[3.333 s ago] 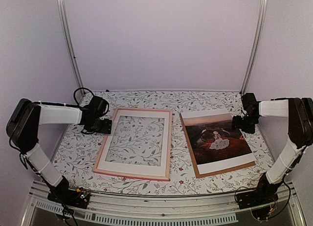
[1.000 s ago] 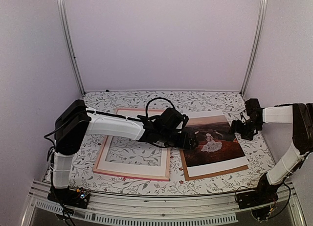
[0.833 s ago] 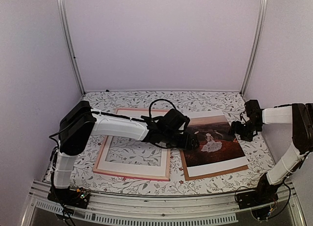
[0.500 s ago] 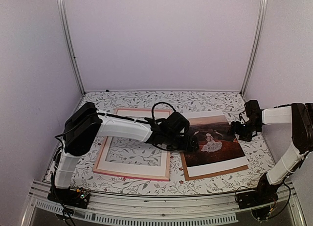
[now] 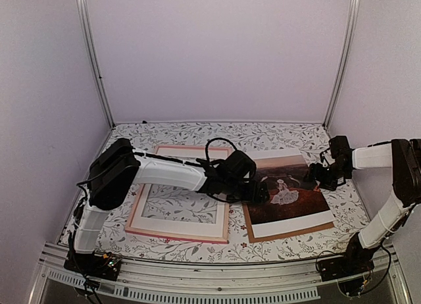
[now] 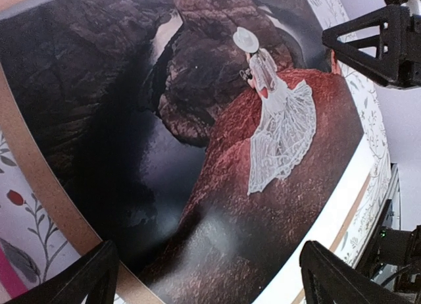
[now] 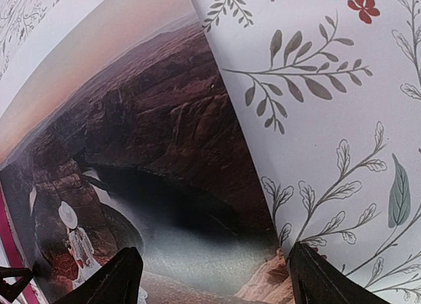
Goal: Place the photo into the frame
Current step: Pick up the photo from the backboard.
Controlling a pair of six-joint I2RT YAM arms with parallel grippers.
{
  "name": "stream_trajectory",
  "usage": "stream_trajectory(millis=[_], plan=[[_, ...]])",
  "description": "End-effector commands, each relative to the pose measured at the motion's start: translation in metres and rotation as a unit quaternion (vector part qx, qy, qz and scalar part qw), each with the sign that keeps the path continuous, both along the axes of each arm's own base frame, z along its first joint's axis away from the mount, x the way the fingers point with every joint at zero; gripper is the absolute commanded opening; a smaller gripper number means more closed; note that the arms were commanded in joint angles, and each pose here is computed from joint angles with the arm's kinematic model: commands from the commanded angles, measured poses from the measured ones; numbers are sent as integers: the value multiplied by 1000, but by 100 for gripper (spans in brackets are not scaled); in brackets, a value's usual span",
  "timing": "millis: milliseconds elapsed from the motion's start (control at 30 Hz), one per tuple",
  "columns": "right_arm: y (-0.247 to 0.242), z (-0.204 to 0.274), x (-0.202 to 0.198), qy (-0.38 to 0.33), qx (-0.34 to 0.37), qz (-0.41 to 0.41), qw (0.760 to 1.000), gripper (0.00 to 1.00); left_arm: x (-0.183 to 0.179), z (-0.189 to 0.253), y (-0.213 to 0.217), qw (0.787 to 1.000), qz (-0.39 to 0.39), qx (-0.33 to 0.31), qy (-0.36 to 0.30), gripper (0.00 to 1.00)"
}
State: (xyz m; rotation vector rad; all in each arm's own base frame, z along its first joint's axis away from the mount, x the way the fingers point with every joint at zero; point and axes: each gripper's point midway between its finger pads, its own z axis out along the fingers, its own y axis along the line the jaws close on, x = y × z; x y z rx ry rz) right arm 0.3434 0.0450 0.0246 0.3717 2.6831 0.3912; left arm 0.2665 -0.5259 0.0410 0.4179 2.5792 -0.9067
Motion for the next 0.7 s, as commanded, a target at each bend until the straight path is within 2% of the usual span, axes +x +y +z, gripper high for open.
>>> stream_trajectory(millis=[0,433,667], plan=[[3,-12,-11,18,11,4,1000,81,-10,-17,-7,1000,-10,-1,20,98],[10,-4,-11,8,46,14,999,78,-9,-23,-14,999,-16,-29,26,98],[7,11,-8,-16,64,14,998,73,-10,-32,-11,999,-16,-22,30,97]])
